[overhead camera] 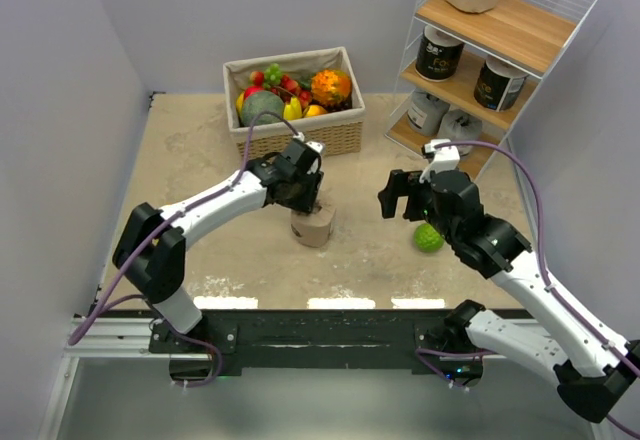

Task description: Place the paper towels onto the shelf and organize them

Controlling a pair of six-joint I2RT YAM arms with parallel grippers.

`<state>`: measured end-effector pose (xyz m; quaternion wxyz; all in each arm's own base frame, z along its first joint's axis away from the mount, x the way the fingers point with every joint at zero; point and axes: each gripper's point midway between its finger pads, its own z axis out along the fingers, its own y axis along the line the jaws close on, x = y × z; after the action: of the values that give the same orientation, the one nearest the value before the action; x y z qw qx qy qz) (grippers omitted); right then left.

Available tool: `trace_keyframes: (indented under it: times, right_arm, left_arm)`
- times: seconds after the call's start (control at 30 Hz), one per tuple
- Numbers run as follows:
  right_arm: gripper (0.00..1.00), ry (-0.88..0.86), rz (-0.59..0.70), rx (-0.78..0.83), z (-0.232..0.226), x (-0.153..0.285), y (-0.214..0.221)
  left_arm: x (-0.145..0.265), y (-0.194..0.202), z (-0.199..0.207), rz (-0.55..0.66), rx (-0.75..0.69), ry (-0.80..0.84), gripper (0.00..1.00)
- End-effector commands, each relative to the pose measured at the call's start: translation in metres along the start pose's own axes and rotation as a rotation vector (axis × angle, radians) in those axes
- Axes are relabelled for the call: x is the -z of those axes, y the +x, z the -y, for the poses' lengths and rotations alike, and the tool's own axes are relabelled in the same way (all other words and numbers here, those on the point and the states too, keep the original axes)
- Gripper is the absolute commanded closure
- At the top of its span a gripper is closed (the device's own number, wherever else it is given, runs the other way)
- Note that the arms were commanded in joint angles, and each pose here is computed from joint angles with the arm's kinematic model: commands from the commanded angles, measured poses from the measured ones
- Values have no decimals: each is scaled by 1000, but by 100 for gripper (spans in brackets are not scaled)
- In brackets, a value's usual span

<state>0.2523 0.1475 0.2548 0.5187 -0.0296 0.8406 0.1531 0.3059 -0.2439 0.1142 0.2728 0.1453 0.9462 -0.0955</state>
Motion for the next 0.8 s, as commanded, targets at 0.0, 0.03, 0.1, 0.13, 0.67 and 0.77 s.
trace_keyframes:
  times: [0.0, 0.03, 0.1, 0.13, 0.67, 0.77]
  right_arm:
    - [4, 34, 34, -45, 3, 4, -13]
    - [4, 33, 36, -48, 2, 3, -13]
    - [5, 24, 35, -57, -1, 2, -14]
    - [6, 26, 33, -58, 0, 2, -15]
    - [17, -161, -112, -119, -51, -29, 8]
    - [18, -168, -123, -129, -57, -36, 11]
  left_arm:
    - [1, -36, 34, 96, 8, 113, 48]
    - [1, -36, 36, 95, 6, 119, 45]
    - [4, -41, 39, 102, 1, 132, 35]
    - [7, -44, 39, 111, 3, 135, 33]
    - [90, -122, -57, 378, 144, -21, 0]
    - [101, -116, -96, 419, 161, -202, 0]
